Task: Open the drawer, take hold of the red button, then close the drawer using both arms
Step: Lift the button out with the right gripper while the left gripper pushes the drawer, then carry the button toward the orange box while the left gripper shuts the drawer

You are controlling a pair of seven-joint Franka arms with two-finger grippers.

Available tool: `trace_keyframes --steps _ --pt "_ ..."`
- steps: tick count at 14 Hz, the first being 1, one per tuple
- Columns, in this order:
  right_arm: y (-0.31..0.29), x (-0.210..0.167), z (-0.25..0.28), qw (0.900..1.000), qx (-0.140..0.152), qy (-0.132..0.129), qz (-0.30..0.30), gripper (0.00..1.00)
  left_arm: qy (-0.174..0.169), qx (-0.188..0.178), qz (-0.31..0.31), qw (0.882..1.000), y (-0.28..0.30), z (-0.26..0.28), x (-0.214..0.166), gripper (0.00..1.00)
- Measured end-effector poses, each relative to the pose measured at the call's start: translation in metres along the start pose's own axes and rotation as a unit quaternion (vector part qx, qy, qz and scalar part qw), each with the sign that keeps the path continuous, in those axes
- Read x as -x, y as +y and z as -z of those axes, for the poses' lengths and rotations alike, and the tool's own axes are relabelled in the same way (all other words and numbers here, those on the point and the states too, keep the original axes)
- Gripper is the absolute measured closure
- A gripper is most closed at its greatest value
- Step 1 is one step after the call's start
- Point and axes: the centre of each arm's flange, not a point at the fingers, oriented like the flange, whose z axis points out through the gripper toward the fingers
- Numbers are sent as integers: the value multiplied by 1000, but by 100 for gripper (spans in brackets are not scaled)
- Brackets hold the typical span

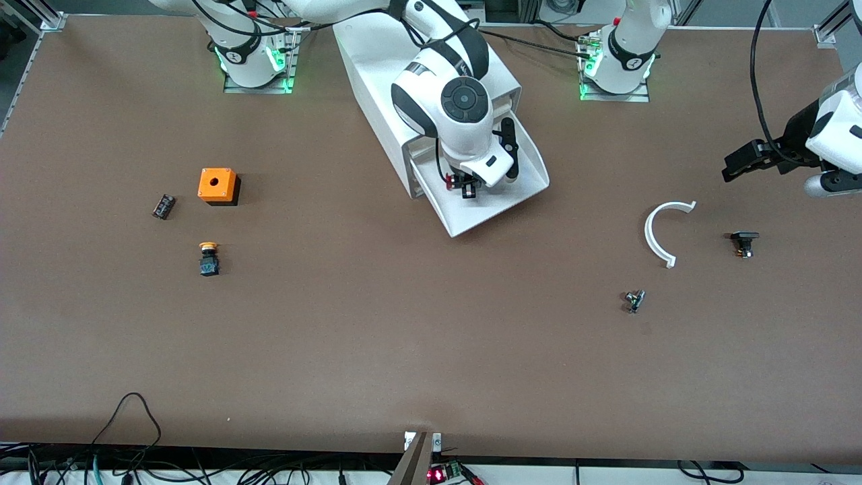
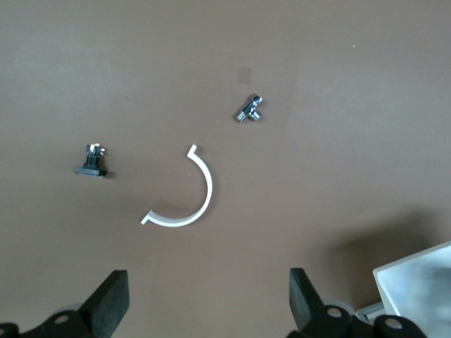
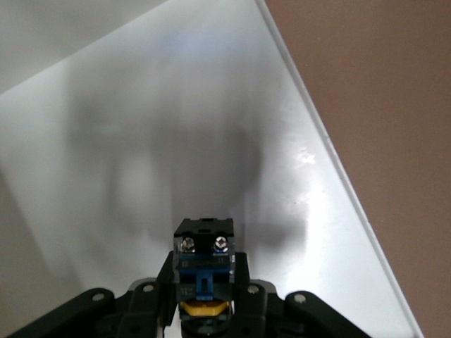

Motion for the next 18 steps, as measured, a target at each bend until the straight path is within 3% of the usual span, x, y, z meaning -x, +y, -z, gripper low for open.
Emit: trace_keyframes --steps 5,9,11,14,18 --pt "36 28 96 997 61 40 -30 67 9 34 47 998 48 -74 -28 0" --pt "77 110 179 986 97 50 -122 67 20 58 129 990 147 -173 -27 0" --pt "105 166 187 973 105 38 -199 67 30 77 170 982 194 -225 -15 0" --pt "141 243 166 948 91 17 -304 67 21 87 198 976 246 -291 11 0" --pt "160 328 146 903 91 -8 -420 67 4 79 192 978 268 -312 38 0"
